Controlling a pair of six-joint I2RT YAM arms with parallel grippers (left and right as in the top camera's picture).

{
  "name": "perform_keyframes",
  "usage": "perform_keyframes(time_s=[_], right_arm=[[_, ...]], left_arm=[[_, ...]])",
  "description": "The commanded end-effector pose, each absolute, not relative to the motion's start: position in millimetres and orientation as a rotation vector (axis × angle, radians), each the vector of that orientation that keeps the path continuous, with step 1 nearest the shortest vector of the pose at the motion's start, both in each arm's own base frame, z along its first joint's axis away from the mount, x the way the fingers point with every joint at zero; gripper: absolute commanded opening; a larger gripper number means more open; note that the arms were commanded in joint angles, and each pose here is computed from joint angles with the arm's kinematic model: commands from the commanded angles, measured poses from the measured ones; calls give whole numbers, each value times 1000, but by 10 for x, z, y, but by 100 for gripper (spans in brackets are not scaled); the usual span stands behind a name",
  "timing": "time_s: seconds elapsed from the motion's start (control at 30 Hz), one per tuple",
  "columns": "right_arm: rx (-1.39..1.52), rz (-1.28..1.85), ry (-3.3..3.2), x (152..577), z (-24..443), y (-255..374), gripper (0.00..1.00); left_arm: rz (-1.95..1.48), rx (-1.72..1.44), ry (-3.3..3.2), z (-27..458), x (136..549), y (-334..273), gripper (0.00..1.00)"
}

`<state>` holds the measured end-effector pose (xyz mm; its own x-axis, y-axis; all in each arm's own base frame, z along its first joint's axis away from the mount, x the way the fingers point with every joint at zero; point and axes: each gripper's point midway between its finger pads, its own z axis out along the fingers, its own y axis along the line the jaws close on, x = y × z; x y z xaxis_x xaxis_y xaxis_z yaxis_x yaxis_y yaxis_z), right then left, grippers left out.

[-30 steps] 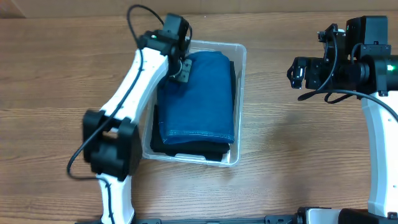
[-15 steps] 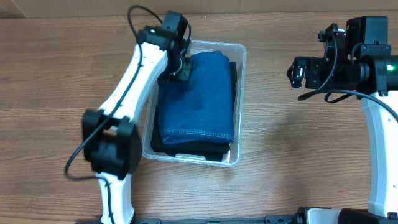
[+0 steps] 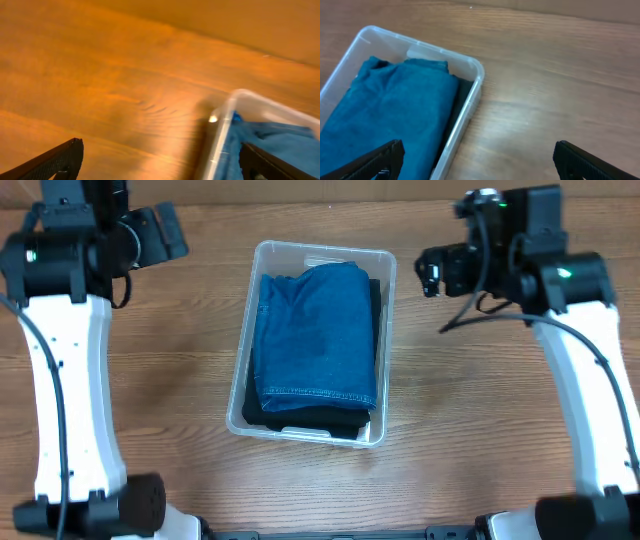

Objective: Pack container

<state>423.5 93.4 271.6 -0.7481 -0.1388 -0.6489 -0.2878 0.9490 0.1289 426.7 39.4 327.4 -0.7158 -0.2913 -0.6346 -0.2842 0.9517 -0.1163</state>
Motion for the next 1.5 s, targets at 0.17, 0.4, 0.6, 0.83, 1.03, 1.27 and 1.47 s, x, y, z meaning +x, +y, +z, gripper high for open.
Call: perform_keyframes(time_s=[0.17,0.4,0.6,0.83,1.03,1.27,1.47], right_arm=[[-207,279,2390,4206,2883,855,100],[-124,225,2226,3670,3569,665,100],[-60,228,2086,3017,3505,528,100],[-48,224,2040,2339,2861,420,100],[-42,203,2308,1947,2237,367,100],[-40,194,2402,1787,2071,346,100],[-41,195,2393,1774,2082,345,100]], left_arm=[[11,-370,2494,3185,4020,544,100],[5,-275,2349,3629,3264,402,100],[23,-223,2168,3518,2433,300,100],[30,-224,2102,3024,1799,235,100],[28,-245,2308,2578,1413,188,100],[28,-245,2312,2570,1410,187,100],[28,-245,2312,2570,1410,187,100]])
